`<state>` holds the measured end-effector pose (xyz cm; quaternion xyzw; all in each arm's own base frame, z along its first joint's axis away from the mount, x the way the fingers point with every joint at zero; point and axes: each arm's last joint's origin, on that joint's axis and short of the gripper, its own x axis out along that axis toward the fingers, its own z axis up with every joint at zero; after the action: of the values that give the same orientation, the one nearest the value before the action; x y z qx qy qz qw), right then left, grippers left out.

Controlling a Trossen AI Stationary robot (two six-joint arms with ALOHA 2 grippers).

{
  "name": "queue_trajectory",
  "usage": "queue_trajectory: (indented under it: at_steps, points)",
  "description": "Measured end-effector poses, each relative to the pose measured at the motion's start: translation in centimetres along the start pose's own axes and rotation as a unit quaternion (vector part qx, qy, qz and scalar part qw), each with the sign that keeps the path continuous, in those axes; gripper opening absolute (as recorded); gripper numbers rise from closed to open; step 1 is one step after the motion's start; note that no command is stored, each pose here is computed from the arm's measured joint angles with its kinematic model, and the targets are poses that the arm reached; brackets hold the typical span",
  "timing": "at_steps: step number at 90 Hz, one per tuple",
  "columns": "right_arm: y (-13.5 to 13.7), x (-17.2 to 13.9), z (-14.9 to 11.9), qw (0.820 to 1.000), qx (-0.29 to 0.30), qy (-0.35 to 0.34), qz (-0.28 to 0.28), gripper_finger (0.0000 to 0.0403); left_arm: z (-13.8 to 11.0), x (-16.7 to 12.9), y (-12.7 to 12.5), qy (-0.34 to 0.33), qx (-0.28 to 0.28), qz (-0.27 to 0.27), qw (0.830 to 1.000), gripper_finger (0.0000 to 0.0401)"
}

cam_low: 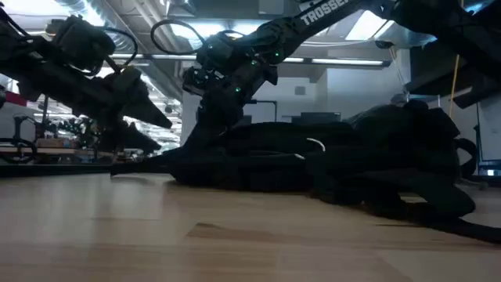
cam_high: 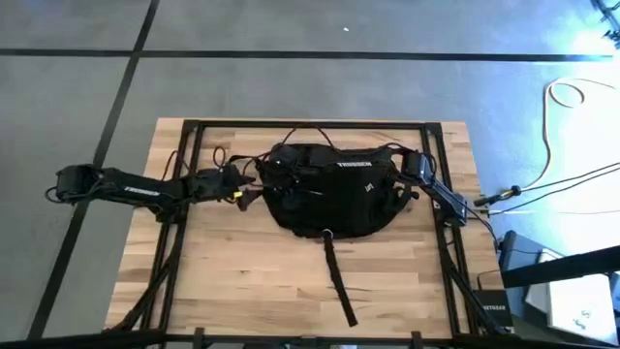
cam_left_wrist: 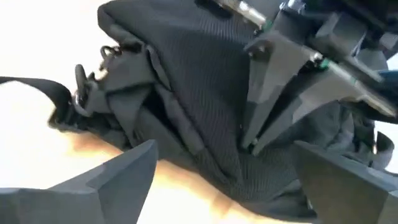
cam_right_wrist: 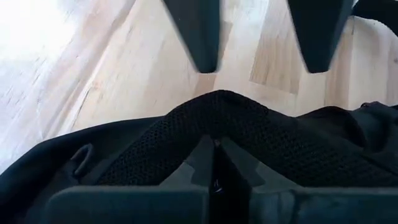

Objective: Unpack backpack
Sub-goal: Close the black bag

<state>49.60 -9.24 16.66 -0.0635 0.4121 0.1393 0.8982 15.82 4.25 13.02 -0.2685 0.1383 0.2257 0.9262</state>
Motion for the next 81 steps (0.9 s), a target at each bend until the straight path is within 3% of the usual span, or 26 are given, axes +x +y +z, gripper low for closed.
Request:
queue_trajectory:
  at_steps: [27,49,81]
  points:
    - [0.0,0.0,0.1,1.000,-0.001,-0.003,-0.001,0.0000,0.3,0.0,0.2,-0.014,-0.033,0.011,0.999,0.0381]
    - [-0.1,0.0,0.1,1.000,-0.002,-0.004,-0.002,0.0000,-0.3,0.7,0.6,0.018,-0.113,0.058,0.992,0.0381]
    - [0.0,0.0,-0.2,1.000,0.004,0.008,0.003,0.0000,0.0,3.7,-0.7,0.063,-0.086,0.059,0.993,0.0378]
